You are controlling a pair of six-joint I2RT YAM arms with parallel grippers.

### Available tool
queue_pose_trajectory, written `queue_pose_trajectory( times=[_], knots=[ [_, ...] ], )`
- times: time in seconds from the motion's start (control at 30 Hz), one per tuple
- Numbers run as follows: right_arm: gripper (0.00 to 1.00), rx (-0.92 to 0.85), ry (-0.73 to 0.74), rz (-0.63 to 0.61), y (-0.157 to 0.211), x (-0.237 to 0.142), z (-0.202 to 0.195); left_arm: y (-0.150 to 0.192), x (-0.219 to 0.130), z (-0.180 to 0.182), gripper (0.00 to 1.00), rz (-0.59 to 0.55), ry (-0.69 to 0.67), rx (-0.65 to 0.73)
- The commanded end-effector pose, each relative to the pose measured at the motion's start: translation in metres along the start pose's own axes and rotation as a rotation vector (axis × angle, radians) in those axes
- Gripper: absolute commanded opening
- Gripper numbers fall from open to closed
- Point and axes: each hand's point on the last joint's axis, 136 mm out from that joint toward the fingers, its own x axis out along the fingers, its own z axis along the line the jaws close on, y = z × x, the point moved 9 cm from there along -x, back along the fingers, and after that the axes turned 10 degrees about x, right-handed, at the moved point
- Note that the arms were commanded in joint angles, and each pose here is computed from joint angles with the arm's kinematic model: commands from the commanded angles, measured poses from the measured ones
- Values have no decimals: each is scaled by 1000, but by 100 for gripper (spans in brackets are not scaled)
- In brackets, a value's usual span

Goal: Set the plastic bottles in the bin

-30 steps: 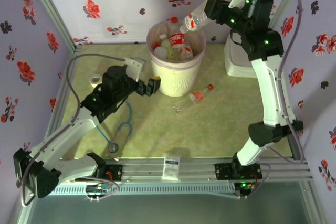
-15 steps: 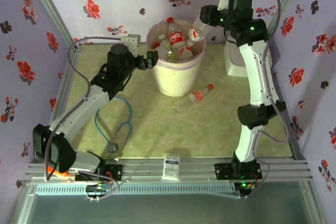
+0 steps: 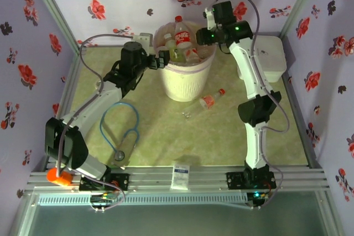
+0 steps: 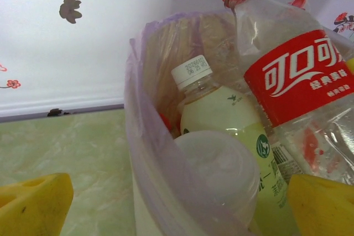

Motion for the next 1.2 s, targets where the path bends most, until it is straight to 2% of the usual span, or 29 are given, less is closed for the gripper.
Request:
queue_pose_trajectory(
  times=[0.0, 0.13, 0.23, 0.3, 0.5, 0.53, 0.67, 0.77, 0.87, 0.97, 1.03, 1.17],
  knots=[
    [36, -44, 4, 227, 42, 40, 15, -10, 3, 3, 100, -24, -10, -11],
    [40, -90, 36, 290, 60, 60, 27, -9, 4, 2, 100, -18, -6, -11],
    [53, -89, 30, 294, 61, 58, 31, -8, 4, 2, 100, -13, -6, -7],
    [62, -81, 16, 249, 53, 41, 35, -7, 4, 3, 100, -5, -6, 0],
    [90, -70, 17, 50, 23, -39, 39, -7, 1, 5, 100, -5, -11, 4],
    [92, -70, 24, 18, 19, -52, 39, -7, 1, 6, 100, -3, -10, 3],
    [92, -67, 18, -73, 11, -90, 40, -7, -1, 6, 100, -3, -9, 6],
    [89, -63, -1, -123, 7, -99, 42, -7, -2, 7, 100, -6, -9, 4],
    [84, -56, 2, -136, 3, -95, 41, -7, -3, 7, 100, -2, -7, 2],
    [74, -38, 7, -127, 2, -85, 38, -6, -8, 9, 100, -2, -10, 0],
    [67, -25, 6, -106, 2, -75, 33, -5, -10, 10, 100, -1, -13, -3],
    [58, 13, 4, -49, 3, -48, 20, -4, -14, 12, 100, -4, -17, -9]
  ],
)
